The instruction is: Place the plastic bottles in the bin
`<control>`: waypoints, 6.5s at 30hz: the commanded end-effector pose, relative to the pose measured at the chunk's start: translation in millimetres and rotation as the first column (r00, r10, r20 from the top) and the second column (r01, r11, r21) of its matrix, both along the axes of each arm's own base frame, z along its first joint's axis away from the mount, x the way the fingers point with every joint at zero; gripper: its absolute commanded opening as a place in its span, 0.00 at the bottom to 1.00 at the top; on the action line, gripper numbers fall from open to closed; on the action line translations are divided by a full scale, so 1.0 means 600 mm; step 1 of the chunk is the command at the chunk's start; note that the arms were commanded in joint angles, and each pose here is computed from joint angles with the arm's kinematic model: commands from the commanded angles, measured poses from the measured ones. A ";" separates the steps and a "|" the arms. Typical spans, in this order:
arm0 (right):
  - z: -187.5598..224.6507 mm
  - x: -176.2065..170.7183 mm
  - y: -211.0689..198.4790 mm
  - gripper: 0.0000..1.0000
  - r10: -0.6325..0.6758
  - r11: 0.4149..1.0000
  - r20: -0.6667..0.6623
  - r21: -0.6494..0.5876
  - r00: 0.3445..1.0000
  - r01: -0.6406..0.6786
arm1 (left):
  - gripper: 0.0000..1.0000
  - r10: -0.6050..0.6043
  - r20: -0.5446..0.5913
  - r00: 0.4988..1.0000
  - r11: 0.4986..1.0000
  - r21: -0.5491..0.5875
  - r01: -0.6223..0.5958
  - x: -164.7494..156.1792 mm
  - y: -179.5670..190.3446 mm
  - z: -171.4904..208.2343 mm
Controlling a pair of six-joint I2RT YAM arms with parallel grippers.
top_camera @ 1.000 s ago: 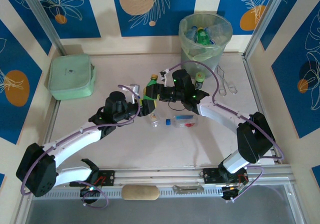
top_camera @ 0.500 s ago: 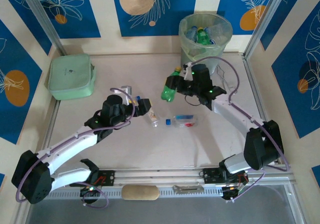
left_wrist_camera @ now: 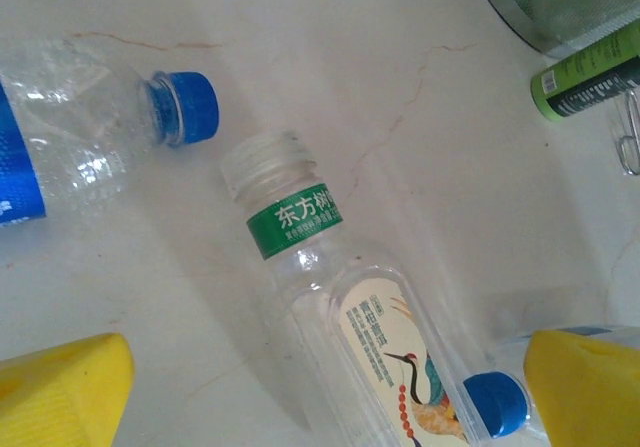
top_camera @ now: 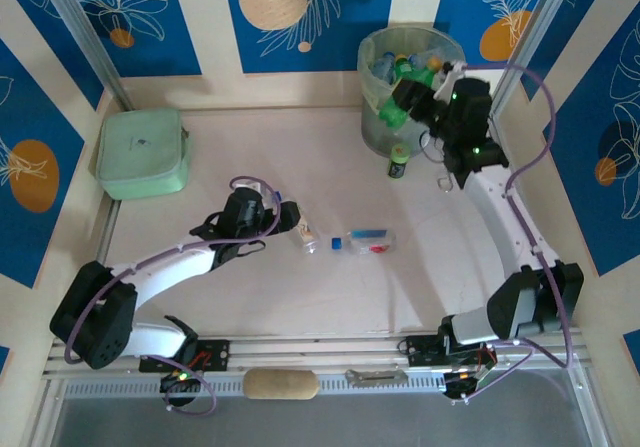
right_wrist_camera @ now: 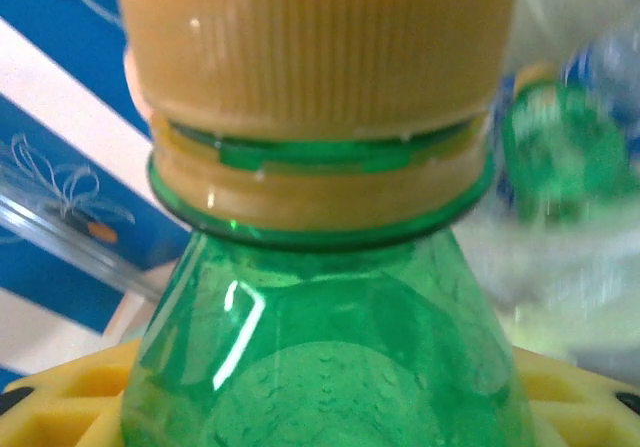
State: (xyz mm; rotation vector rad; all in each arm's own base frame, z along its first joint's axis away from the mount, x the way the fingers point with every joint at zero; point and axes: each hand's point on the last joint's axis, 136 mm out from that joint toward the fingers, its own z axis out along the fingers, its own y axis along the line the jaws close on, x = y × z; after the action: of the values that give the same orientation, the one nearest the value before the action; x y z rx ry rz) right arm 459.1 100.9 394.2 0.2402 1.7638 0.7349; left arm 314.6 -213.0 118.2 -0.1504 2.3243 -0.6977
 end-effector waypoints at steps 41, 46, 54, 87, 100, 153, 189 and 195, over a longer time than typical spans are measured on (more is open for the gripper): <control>-0.016 0.272 -0.086 0.99 -0.156 0.985 -0.150 -0.102 0.976 0.142 | 1.00 0.166 0.159 0.973 0.975 0.123 -0.186 -0.030 0.158 0.083; 0.035 0.240 -0.095 0.99 -0.178 0.977 -0.096 -0.139 0.979 0.164 | 1.00 0.182 0.171 0.968 0.972 0.116 -0.203 -0.012 0.168 0.090; 0.070 0.163 -0.045 0.99 -0.114 0.969 -0.052 -0.224 0.992 0.100 | 1.00 0.227 0.194 0.954 0.955 0.148 -0.258 0.037 0.206 0.104; -0.249 -0.200 0.093 0.99 0.147 0.987 -0.327 -0.020 0.934 -0.162 | 1.00 -0.086 -0.015 0.996 0.972 0.217 0.087 0.217 0.150 -0.038; -0.253 -0.186 0.107 0.99 0.161 0.986 -0.317 0.008 0.935 -0.167 | 1.00 -0.073 -0.164 0.984 0.984 0.149 0.098 0.135 0.149 -0.091; -0.254 -0.180 0.184 1.00 0.339 0.941 -0.345 0.144 0.875 -0.308 | 0.56 -0.225 0.000 0.974 0.951 0.218 0.220 0.040 0.059 0.014; -0.283 -0.202 0.423 0.77 0.668 0.744 -0.389 0.322 0.635 -0.585 | 0.57 -0.398 0.362 0.843 0.902 -0.011 0.431 -0.014 -0.091 0.162; -0.282 -0.205 0.422 0.57 0.674 0.738 -0.376 0.323 0.636 -0.592 | 0.62 -0.403 0.359 0.842 0.900 -0.011 0.436 -0.014 -0.097 0.164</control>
State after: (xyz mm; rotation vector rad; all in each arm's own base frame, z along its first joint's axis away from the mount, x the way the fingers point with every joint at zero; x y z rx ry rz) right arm 338.3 349.4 216.9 -0.0998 2.3155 1.4164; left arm 305.7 -263.4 205.0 0.4144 2.0321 -0.9436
